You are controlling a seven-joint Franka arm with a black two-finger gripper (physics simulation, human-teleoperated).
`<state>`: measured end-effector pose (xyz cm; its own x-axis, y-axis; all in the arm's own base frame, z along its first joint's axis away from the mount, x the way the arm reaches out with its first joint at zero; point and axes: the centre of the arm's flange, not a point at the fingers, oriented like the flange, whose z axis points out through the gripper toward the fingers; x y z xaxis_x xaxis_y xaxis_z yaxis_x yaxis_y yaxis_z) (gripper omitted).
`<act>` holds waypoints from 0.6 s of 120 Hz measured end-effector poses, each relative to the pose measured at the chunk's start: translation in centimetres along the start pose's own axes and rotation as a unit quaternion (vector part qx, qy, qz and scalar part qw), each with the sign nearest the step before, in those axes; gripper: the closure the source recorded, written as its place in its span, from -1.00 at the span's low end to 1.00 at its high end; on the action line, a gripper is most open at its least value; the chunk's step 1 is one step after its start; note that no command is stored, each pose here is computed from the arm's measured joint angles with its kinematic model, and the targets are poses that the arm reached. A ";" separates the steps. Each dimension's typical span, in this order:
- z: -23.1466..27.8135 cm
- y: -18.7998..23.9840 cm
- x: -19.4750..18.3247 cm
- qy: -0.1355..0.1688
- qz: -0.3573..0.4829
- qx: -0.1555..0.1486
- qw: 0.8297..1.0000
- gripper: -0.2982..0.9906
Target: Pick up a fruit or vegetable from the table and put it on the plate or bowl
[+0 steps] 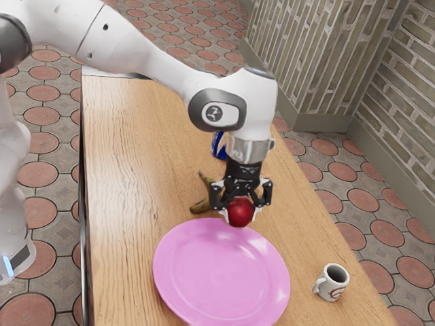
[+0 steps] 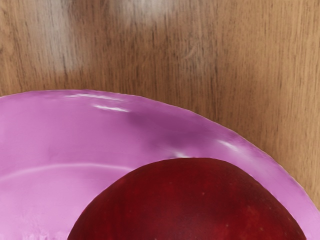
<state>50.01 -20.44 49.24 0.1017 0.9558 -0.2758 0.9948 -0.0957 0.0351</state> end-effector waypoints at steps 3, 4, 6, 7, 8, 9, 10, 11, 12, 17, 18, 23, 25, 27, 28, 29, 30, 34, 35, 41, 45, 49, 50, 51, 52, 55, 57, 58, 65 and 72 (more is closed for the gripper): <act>0.3 -0.2 -1.7 -0.002 0.010 0.002 1.000 0.23; 0.4 -0.2 -2.2 -0.002 0.014 0.002 1.000 0.23; 0.5 -0.4 -3.2 -0.003 0.019 0.003 1.000 0.23; 0.6 -0.4 -3.7 -0.003 0.021 0.004 1.000 0.23; 0.7 -0.5 -4.1 -0.004 0.024 0.005 1.000 0.23; 0.8 -0.6 -4.5 -0.004 0.026 0.005 1.000 0.23; 0.9 -0.7 -4.9 -0.004 0.028 0.006 1.000 0.23; 1.0 -0.8 -5.3 -0.005 0.030 0.006 1.000 0.23; 1.0 -0.8 -5.7 -0.005 0.032 0.006 0.999 0.23; 1.2 -1.3 -7.4 -0.007 0.038 0.007 0.999 0.23; 1.2 -1.4 -7.7 -0.007 0.039 0.007 0.999 0.23; 1.4 -1.9 -9.0 -0.008 0.042 0.008 0.999 0.23; 1.5 -2.1 -9.5 -0.009 0.043 0.008 0.999 0.23; 1.6 -2.2 -9.9 -0.009 0.043 0.009 0.999 0.23; 1.6 -2.3 -10.0 -0.009 0.043 0.009 0.999 0.23; 1.6 -2.4 -10.2 -0.009 0.043 0.009 0.999 0.23; 1.7 -2.5 -10.4 -0.010 0.042 0.009 0.999 0.23; 1.7 -2.7 -10.8 -0.010 0.040 0.009 0.999 0.20; 1.7 -2.7 -10.9 -0.010 0.039 0.009 0.999 0.16; 1.6 -2.7 -11.0 -0.010 0.032 0.005 0.999 -0.08; 1.4 -2.6 -10.8 -0.010 0.025 0.002 1.000 -0.18; 1.2 -2.4 -10.5 -0.009 0.017 -0.001 1.000 -0.25; 1.2 -2.4 -10.4 -0.009 0.015 -0.002 1.000 -0.27; 1.2 -2.3 -10.3 -0.009 0.013 -0.003 1.000 -0.28; 1.1 -2.3 -10.2 -0.009 0.011 -0.003 1.000 -0.30; 1.0 -2.1 -9.9 -0.008 0.004 -0.005 1.000 -0.34; 0.9 -2.0 -9.7 -0.008 0.000 -0.007 1.000 -0.36; 0.9 -2.0 -9.6 -0.008 -0.002 -0.007 1.000 -0.37; 0.7 -1.7 -9.1 -0.008 -0.015 -0.011 1.000 -0.43; 0.6 -1.5 -8.5 0.000 -0.022 -0.014 1.000 -0.46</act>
<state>47.69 -28.64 50.93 0.0581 0.9587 -0.2785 0.9977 -0.0459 0.0501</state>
